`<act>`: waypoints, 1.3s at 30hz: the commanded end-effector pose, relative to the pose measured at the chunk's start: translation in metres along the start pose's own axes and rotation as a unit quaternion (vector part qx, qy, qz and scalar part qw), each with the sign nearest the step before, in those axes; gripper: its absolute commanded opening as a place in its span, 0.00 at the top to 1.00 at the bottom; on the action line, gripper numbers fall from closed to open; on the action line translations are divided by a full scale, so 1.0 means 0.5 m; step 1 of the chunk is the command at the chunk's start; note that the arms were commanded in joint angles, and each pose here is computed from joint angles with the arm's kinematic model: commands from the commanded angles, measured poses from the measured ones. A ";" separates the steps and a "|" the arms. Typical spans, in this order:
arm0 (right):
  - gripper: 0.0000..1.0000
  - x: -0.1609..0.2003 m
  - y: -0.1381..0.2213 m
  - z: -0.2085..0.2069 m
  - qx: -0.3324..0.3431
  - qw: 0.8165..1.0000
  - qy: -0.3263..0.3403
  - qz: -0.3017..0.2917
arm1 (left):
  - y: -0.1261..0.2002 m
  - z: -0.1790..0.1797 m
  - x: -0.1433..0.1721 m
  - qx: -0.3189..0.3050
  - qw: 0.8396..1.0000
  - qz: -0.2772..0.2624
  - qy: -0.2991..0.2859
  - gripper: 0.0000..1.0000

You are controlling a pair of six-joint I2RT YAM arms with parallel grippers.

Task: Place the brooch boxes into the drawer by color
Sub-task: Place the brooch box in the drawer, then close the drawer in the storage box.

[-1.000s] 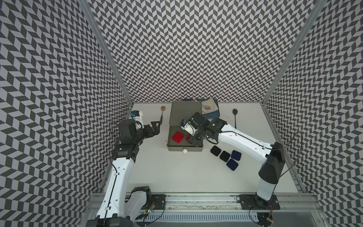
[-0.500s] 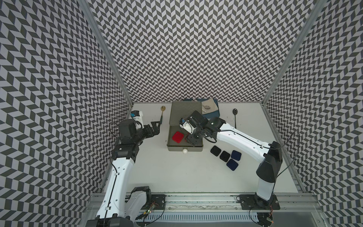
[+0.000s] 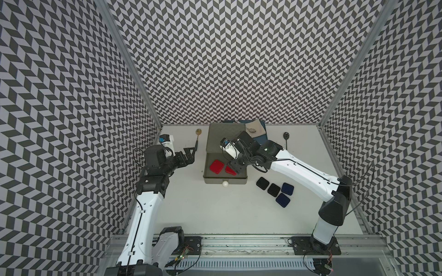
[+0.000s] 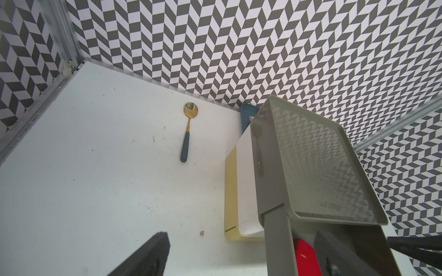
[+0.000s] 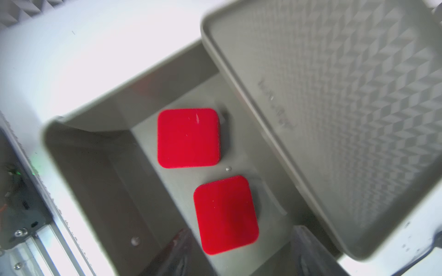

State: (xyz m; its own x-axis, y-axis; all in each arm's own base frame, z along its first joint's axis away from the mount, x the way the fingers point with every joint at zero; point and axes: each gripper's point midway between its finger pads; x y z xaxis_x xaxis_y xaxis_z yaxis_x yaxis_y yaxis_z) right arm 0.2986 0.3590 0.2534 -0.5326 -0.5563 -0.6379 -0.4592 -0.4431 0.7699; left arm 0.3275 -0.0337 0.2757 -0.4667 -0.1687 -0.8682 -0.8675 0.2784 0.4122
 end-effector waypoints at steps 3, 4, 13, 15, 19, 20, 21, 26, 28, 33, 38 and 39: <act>0.36 -0.043 0.109 0.036 -0.021 0.993 0.026 -0.110 | 0.007 -0.002 -0.015 0.001 1.000 -0.013 0.007 0.00; 0.39 -0.040 0.119 0.039 -0.027 0.992 0.021 -0.119 | 0.007 -0.002 -0.016 0.001 1.000 -0.013 0.007 0.00; 1.00 0.053 0.242 0.053 -0.103 0.973 -0.031 -0.206 | 0.001 0.000 -0.007 0.002 1.000 -0.009 0.008 0.00; 1.00 0.086 0.251 0.076 -0.146 0.967 -0.043 -0.202 | -0.003 0.001 -0.004 0.004 1.000 -0.006 0.009 0.00; 1.00 0.158 0.217 0.133 -0.232 0.960 -0.060 -0.143 | -0.005 0.001 -0.003 0.005 1.000 -0.005 0.010 0.00; 1.00 0.175 0.204 0.148 -0.253 0.957 -0.065 -0.125 | -0.005 0.001 -0.003 0.004 1.000 -0.006 0.010 0.00; 1.00 0.188 0.191 0.160 -0.269 0.954 -0.070 -0.112 | -0.006 0.001 -0.003 0.005 1.000 -0.006 0.010 0.00; 1.00 0.215 0.141 0.199 -0.293 0.949 -0.074 -0.092 | -0.006 0.002 0.000 0.003 1.000 -0.004 0.009 0.00; 1.00 0.210 0.129 0.207 -0.295 0.949 -0.072 -0.088 | -0.005 0.003 0.001 0.002 1.000 -0.003 0.008 0.00; 1.00 0.180 0.071 0.168 -0.210 0.968 -0.099 -0.095 | -0.007 0.004 0.001 0.002 1.000 -0.002 0.006 0.00; 1.00 0.171 0.023 0.177 -0.192 0.973 -0.104 -0.074 | -0.006 0.005 0.004 -0.001 1.000 -0.002 0.004 0.00; 1.00 0.170 0.013 0.179 -0.186 0.974 -0.104 -0.072 | -0.006 0.006 0.006 -0.001 1.000 -0.002 0.004 0.00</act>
State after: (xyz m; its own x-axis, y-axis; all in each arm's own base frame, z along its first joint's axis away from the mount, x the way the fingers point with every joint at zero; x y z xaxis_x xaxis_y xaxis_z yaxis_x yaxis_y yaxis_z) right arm 0.1746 0.3574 0.1940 -0.6470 -0.3787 -0.6618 -0.2124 -0.7441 0.6334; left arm 0.3291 -0.0336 0.2689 -0.4819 -0.1869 -0.8561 -0.8615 0.2792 0.4240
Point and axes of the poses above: each gripper's point midway between its finger pads, its own y axis back along the fingers, its own z axis along the line the jaws close on, x = y × z, and after that the axes turned 10 degrees about -y, right-handed
